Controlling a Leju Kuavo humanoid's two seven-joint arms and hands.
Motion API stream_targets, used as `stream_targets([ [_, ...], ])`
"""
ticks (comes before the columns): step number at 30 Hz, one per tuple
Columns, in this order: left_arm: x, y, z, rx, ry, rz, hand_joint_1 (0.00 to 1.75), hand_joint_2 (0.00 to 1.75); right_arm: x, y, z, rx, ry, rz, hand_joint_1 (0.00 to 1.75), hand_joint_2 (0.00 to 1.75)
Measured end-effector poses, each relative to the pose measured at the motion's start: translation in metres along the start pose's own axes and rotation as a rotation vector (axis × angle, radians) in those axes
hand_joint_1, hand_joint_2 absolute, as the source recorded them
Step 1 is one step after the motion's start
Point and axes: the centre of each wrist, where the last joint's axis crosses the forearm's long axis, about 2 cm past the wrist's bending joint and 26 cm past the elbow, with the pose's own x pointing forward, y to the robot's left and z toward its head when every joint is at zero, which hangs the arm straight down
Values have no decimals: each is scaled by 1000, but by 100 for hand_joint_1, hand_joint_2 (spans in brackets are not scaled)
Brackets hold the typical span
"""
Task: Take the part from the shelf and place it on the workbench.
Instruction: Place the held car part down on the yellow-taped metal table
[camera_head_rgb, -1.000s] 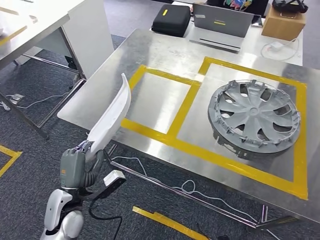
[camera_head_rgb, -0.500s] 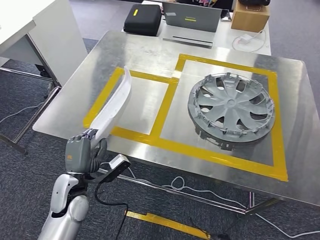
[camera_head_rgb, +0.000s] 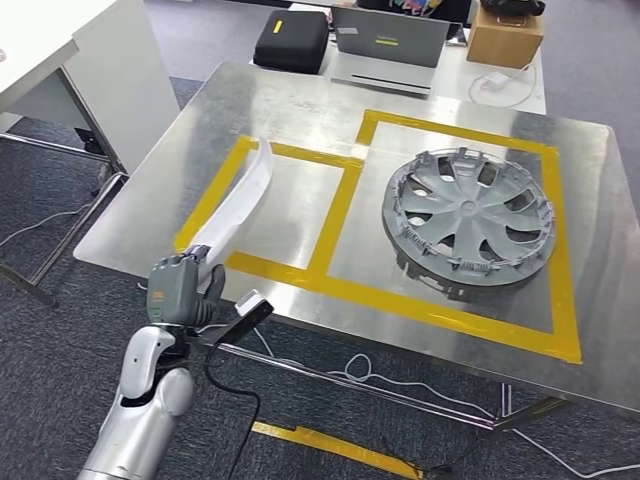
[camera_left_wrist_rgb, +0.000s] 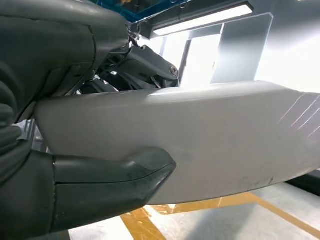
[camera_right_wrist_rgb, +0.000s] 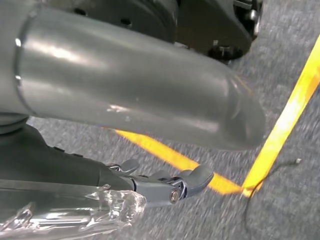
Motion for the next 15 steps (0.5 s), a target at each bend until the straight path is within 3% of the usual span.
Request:
stream_targets([
  [5, 2, -9, -16, -64, -13, -120, 175, 175, 1, 9, 0, 37, 28, 33, 0, 0],
  [15, 26, -26, -53, -153, -89, -266, 175, 175, 8, 16, -2, 85, 94, 97, 0, 0],
])
